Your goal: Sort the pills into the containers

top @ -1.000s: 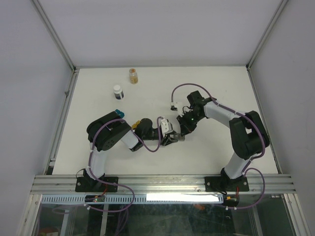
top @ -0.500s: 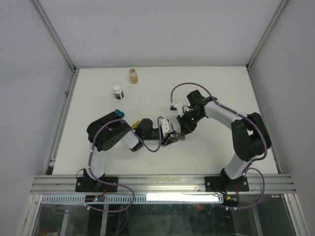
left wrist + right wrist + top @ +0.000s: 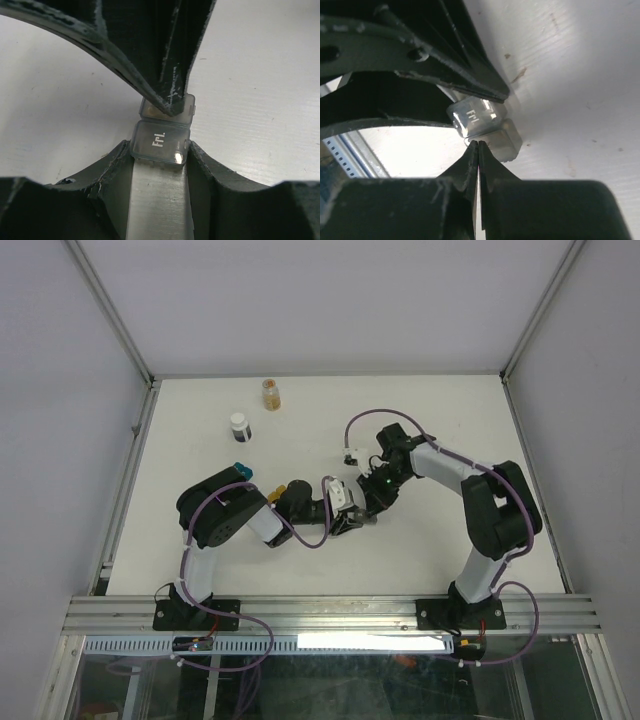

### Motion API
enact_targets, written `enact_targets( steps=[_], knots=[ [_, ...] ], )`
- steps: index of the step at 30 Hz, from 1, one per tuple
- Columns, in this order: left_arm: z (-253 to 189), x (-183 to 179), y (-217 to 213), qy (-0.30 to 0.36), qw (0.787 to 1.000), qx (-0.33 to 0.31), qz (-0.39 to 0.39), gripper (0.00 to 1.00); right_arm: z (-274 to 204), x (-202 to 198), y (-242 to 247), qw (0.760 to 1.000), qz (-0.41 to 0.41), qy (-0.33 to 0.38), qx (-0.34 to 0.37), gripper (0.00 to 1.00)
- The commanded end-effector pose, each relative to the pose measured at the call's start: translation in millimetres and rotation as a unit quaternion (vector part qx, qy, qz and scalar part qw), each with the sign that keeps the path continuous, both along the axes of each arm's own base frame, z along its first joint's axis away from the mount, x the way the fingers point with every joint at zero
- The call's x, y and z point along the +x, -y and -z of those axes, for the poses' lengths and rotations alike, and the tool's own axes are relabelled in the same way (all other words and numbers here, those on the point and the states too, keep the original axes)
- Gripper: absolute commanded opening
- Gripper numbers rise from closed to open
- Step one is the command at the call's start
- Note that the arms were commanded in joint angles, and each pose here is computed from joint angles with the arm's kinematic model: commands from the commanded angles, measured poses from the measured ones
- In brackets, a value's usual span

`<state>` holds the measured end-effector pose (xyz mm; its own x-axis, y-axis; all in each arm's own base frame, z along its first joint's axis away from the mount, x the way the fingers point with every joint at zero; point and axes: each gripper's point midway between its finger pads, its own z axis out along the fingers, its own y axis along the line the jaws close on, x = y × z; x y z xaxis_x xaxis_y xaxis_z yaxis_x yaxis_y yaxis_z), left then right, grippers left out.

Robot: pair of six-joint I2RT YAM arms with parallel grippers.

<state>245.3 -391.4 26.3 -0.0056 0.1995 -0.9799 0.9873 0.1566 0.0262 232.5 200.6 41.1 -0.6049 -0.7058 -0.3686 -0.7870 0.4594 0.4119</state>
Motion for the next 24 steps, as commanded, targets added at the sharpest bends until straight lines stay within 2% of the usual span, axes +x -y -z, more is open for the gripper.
enact_targets(
  steps=[1, 6, 9, 14, 17, 21, 24],
  knots=[
    [20.0, -5.3, -4.2, -0.033, 0.999, 0.036, -0.009, 0.11, 3.9, 20.7, 7.5, 0.998, 0.014, 0.04, -0.035, 0.0],
    [17.2, -4.5, -2.1, -0.034, 0.999, 0.037, -0.006, 0.13, -37.7, 19.5, -2.5, 0.997, 0.009, 0.058, 0.059, 0.0],
    [12.2, -2.7, 0.3, -0.035, 0.999, 0.034, -0.007, 0.18, -58.8, 19.8, -5.7, 0.991, 0.009, 0.075, 0.108, 0.0],
    [-3.8, 2.0, 2.9, -0.048, 0.998, 0.021, -0.024, 0.51, -87.1, 22.8, -2.7, 0.983, 0.012, 0.1, 0.156, 0.0],
    [-18.1, 3.2, 3.8, -0.054, 0.998, 0.007, -0.032, 0.67, -101.5, 25.0, 1.1, 0.976, 0.021, 0.122, 0.178, 0.05],
    [-35.7, 3.2, -0.1, -0.061, 0.997, -0.008, -0.049, 0.85, -115.4, 27.3, 7.2, 0.971, 0.031, 0.14, 0.193, 0.12],
    [-52.7, -1.1, -6.1, -0.069, 0.995, -0.025, -0.06, 0.92, -125.2, 27.4, 10.5, 0.966, 0.035, 0.153, 0.205, 0.15]
  ],
)
